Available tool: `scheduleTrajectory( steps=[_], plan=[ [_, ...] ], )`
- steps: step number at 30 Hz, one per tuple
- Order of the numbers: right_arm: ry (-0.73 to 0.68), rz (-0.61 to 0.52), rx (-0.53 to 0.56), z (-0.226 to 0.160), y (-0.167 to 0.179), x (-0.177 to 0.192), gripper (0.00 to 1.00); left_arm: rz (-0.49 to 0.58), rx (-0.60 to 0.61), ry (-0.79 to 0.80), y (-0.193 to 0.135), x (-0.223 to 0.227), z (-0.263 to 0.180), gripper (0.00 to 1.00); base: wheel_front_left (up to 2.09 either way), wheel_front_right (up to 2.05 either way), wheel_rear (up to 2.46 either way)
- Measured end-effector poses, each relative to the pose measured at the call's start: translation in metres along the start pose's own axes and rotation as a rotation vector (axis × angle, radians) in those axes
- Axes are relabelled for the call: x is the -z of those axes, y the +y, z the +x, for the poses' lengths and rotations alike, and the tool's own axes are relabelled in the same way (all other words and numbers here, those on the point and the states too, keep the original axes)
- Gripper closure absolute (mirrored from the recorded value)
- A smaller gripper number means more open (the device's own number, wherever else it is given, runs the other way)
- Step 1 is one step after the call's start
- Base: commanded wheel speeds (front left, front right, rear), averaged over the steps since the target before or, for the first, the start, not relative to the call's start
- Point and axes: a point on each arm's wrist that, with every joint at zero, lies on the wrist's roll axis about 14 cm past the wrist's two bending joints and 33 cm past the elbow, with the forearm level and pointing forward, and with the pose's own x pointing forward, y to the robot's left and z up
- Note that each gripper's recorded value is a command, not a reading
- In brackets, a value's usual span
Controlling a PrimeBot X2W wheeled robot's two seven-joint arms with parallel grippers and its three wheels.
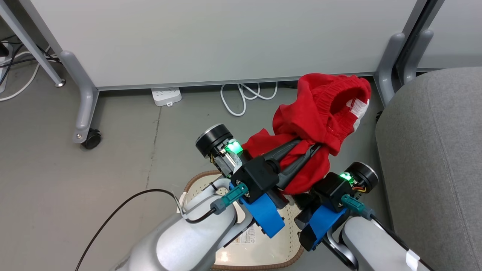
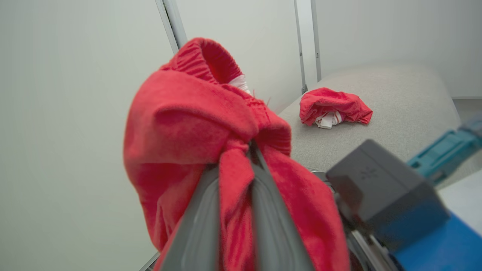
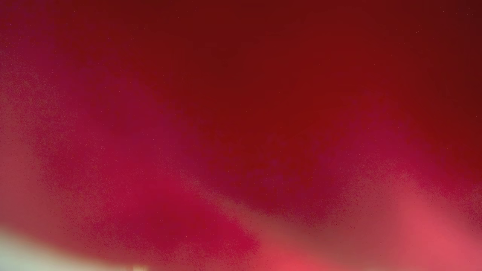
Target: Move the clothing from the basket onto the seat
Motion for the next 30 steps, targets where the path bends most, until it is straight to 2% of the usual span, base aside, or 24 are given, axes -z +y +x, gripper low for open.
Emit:
scheduleTrajectory(
  steps=[25,26,27,28,30],
  plan=[
    [0.002,0.007,0.007,-0.0026,-0.003,0.001,1.0,-0.001,-0.003,0.003,0.0023,0.0025,0.0019,1.0,0.0,0.0,0.0],
    [0.003,0.007,0.007,-0.0026,-0.0031,0.0012,1.0,-0.001,-0.004,0.004,0.0029,0.003,0.0019,0.95,0.0,0.0,0.0],
    [0.003,0.008,0.007,-0.0026,-0.0031,0.0015,1.0,0.001,-0.01,0.005,0.004,0.0034,0.0019,0.44,0.0,0.0,0.0],
    [0.003,0.008,0.007,-0.0026,-0.0031,0.0016,1.0,0.002,-0.014,0.005,0.0049,0.0035,0.0019,0.0,0.0,0.0,0.0],
    [0.004,0.008,0.006,-0.0027,-0.0031,0.0018,1.0,0.01,-0.016,0.002,0.0058,0.0029,0.0024,0.0,0.0,0.0,0.0]
  ],
)
